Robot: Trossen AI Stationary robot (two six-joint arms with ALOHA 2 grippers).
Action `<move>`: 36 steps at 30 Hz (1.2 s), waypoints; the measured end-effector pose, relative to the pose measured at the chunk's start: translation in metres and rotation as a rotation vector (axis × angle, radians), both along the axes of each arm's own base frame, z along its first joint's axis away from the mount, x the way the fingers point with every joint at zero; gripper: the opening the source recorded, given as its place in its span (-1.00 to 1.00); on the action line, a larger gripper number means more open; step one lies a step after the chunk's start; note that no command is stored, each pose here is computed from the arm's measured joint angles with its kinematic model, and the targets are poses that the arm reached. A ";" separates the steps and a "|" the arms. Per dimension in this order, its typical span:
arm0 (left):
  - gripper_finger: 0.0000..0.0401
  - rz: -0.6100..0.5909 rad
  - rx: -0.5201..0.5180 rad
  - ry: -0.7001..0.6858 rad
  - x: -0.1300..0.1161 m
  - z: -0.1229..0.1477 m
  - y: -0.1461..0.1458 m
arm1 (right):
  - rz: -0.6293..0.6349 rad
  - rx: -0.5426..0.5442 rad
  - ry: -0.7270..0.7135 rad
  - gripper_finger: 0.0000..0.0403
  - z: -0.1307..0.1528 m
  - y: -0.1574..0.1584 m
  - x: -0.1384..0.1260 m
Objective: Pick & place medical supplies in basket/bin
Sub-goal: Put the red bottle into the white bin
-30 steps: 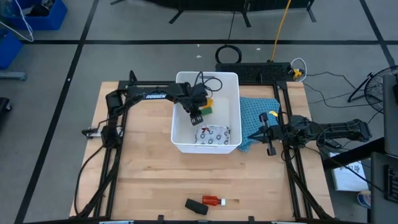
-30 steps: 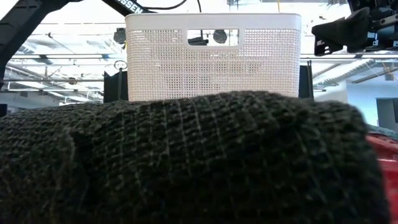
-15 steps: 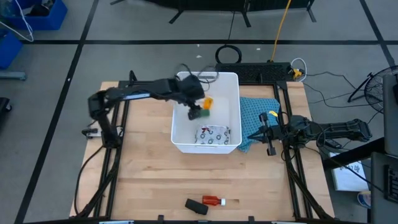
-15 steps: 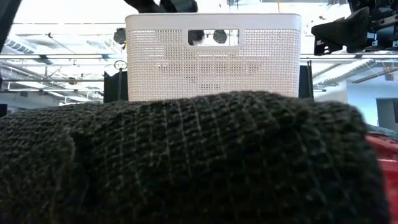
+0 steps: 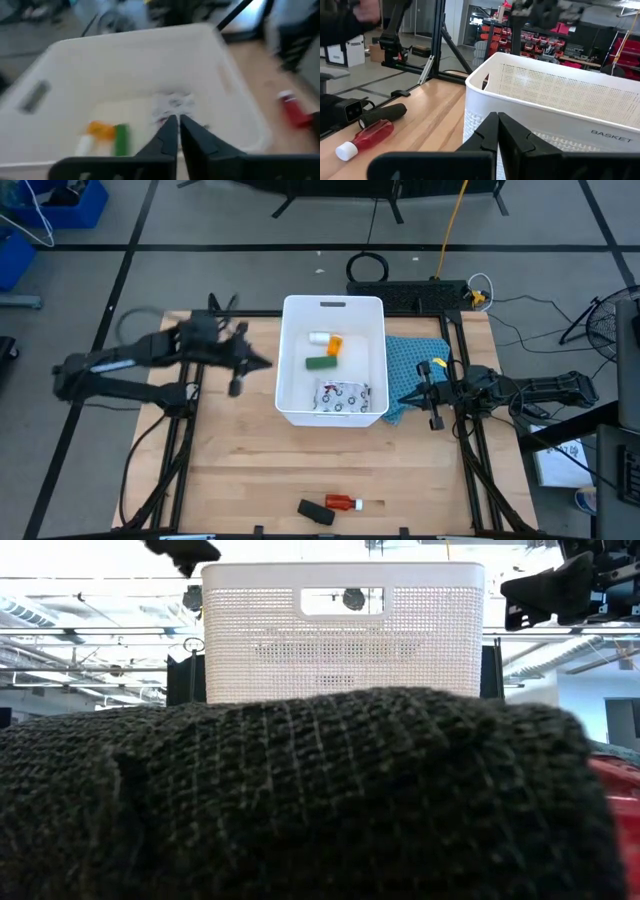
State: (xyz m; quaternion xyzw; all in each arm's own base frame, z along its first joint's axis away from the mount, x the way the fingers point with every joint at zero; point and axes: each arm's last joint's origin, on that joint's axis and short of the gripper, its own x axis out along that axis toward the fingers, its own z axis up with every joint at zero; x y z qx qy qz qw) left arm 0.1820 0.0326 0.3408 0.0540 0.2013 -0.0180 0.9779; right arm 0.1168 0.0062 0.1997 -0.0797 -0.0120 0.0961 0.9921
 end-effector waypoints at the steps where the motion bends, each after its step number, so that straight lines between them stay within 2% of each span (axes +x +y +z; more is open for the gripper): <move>1: -0.94 -0.026 -0.026 -0.051 -0.008 -0.013 -0.004 | 0.000 0.006 0.000 -1.00 0.000 0.000 0.000; 4: -0.96 -0.037 -0.057 -0.156 -0.028 -0.051 -0.013 | 0.000 0.016 -0.009 -1.00 0.001 0.000 0.000; 9: -0.99 0.039 -0.048 -0.292 -0.053 -0.100 -0.020 | 0.001 0.033 -0.023 -1.00 0.003 0.000 0.000; 14: -0.99 0.030 -0.060 -0.407 -0.064 -0.136 -0.023 | 0.001 0.035 -0.024 -1.00 0.003 0.000 0.000; 18: -0.99 0.056 -0.072 -0.416 -0.066 -0.161 -0.022 | 0.001 0.035 -0.024 -1.00 0.003 0.000 0.000; 21: -0.99 0.070 -0.068 -0.398 -0.066 -0.173 -0.022 | 0.001 0.036 -0.023 -1.00 0.003 0.000 0.000; 29: -0.98 0.078 -0.077 -0.382 -0.066 -0.174 -0.022 | 0.001 0.043 -0.043 -1.00 0.005 0.000 0.000; 33: -0.92 0.106 -0.072 -0.385 -0.066 -0.174 -0.021 | 0.005 0.049 -0.131 -1.00 0.025 0.000 -0.002; 36: -0.90 0.106 -0.073 -0.385 -0.066 -0.174 -0.021 | 0.015 0.016 -0.135 -1.00 0.049 0.002 -0.002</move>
